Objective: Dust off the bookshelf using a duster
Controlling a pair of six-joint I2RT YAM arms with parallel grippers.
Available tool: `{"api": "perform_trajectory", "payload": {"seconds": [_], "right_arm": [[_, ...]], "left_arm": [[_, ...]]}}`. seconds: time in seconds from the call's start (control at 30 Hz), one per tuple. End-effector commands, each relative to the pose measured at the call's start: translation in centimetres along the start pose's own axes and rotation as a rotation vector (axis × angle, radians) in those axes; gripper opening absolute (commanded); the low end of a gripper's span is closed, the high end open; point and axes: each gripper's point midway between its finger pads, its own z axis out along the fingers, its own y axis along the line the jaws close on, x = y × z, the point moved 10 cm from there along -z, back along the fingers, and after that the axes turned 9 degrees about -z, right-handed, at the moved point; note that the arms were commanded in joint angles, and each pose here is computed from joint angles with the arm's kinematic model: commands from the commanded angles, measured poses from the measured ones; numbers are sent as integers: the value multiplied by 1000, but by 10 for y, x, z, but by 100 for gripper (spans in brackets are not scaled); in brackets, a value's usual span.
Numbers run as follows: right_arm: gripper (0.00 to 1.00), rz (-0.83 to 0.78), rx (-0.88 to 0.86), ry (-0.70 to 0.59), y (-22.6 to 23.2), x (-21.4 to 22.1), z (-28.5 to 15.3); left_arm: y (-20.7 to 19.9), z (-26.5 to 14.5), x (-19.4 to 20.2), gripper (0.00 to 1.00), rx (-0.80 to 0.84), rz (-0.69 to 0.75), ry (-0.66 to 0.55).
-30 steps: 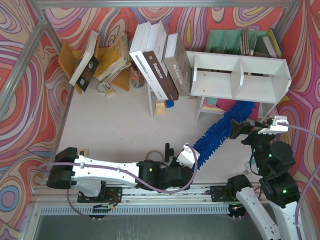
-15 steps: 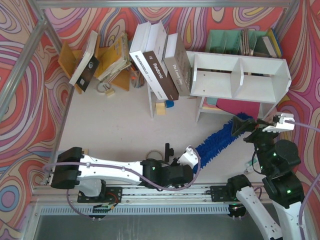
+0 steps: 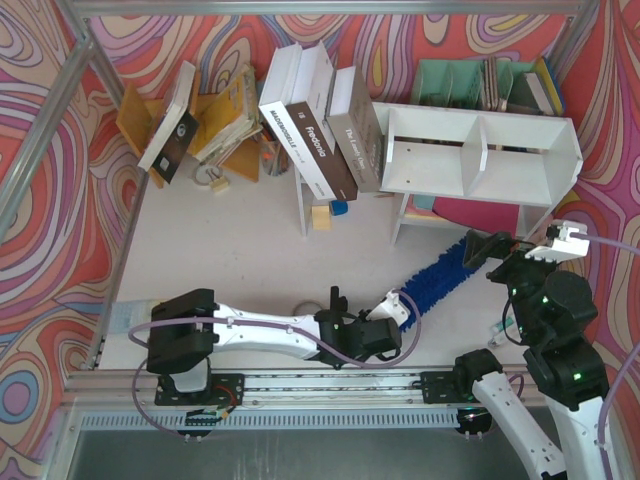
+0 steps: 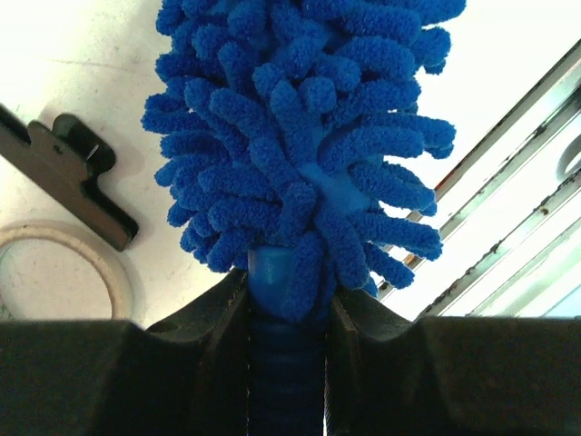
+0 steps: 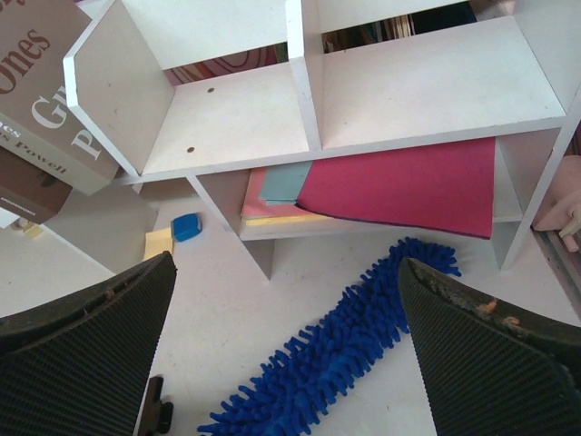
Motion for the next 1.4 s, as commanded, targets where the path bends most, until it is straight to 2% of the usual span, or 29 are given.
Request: {"api": "perform_trajectory", "payload": {"seconds": [0.0,0.4,0.63,0.87,1.37], "right_arm": [[99,12,14,-8,-1,-2,-2],[99,14,2,-18,1,-6,1],[99,12,2,-15,1,-4,0],[99,15,-3,-16,1,-4,1],[99,14,1,-8,-1,0,-3]], "left_arm": [[-12,5,-23,0,47,-17,-102],[-34,31,-77,0,65,-17,-214],[-33,24,-84,0,54,-79,-286],[-22,37,-82,0,30,-116,-258],[-47,67,-108,0,84,-62,-229]]}}
